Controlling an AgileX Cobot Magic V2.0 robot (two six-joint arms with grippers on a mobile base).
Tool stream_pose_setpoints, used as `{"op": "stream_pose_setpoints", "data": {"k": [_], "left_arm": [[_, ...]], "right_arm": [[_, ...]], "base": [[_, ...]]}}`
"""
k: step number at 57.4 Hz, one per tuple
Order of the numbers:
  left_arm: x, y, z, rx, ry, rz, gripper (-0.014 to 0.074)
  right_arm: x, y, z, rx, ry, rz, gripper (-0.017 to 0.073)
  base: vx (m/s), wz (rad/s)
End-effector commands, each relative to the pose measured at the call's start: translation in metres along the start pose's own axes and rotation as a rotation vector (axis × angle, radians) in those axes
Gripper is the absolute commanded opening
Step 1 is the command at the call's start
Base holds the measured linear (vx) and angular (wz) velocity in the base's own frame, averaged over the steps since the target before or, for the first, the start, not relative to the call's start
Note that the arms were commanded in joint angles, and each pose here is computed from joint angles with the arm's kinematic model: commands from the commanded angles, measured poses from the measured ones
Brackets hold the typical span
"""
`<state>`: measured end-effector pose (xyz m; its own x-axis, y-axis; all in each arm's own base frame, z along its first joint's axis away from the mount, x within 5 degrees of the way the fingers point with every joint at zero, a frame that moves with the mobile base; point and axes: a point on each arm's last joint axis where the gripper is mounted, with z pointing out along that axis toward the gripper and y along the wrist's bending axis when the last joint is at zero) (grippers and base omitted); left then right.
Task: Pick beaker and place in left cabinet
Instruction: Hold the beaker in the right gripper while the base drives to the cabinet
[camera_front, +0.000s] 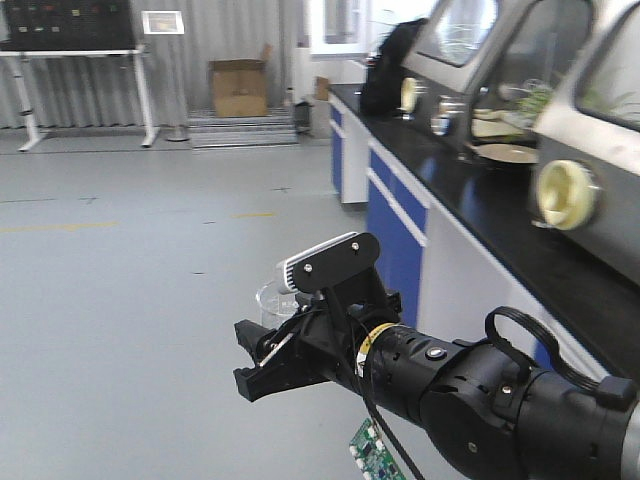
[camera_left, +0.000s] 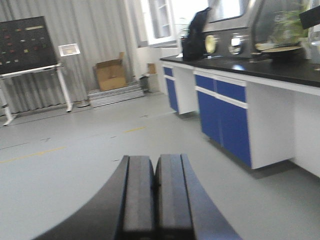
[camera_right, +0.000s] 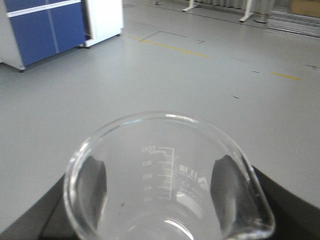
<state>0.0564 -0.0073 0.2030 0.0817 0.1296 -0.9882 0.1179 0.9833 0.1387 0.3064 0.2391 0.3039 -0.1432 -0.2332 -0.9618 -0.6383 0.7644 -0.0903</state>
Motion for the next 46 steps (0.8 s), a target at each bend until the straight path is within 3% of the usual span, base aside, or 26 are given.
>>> {"op": "stream_pose_setpoints", "data": {"k": [1, 20, 46], "left_arm": [[-0.0026, 0.0000, -0.0013, -0.007, -0.077, -0.006, 0.0001], [-0.0026, 0.0000, -0.0013, -0.007, -0.077, -0.006, 0.0001], [-0.0026, 0.0000, -0.0013, -0.007, -0.077, -0.006, 0.0001]], "right_arm": [[-0.0339, -0.0030, -0.0144, 0.010, -0.165, -0.003, -0.0009], [-0.0336, -0.0030, -0.0144, 0.010, -0.162, -0.003, -0.0009], [-0.0332, -0.0030, -0.0143, 0.010, -0.157, -0.003, -0.0009]], "base": [[0.25, 0.50], [0.32, 0.35], [0.47, 0.04]]}}
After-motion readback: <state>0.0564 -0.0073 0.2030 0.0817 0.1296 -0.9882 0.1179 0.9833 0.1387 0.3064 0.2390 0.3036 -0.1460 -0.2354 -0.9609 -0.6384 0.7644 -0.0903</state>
